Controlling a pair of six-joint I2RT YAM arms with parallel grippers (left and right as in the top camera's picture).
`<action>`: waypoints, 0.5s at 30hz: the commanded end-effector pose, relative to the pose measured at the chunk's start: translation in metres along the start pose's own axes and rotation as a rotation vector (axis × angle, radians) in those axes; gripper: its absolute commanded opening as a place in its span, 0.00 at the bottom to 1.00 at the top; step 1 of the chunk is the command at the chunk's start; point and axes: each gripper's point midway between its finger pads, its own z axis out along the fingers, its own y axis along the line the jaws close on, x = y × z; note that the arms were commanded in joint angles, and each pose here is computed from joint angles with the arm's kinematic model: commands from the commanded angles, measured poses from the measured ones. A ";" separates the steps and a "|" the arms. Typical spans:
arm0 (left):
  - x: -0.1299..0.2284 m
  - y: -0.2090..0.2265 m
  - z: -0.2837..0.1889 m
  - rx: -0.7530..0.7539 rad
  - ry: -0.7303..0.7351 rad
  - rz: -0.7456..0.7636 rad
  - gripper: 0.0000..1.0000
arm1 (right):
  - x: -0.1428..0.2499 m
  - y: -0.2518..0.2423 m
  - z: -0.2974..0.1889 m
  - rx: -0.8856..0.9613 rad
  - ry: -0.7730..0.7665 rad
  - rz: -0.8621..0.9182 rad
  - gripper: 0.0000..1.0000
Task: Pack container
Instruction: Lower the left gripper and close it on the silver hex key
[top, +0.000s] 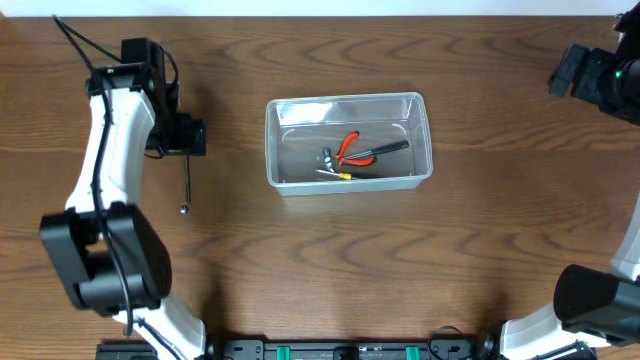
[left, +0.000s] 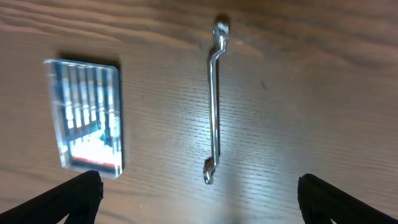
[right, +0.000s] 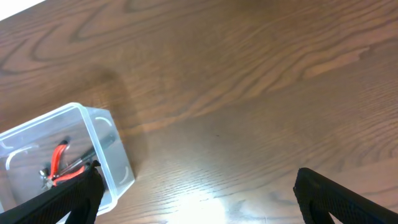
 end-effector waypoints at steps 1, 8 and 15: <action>0.006 0.000 0.022 0.061 0.057 0.045 0.98 | 0.001 -0.004 0.000 0.015 0.002 -0.003 0.99; 0.004 0.008 0.048 0.105 0.085 0.026 0.98 | 0.001 -0.005 0.000 0.018 0.004 -0.003 0.99; -0.007 -0.001 0.057 0.167 0.046 0.080 0.98 | 0.000 -0.010 0.000 0.051 -0.001 -0.003 0.99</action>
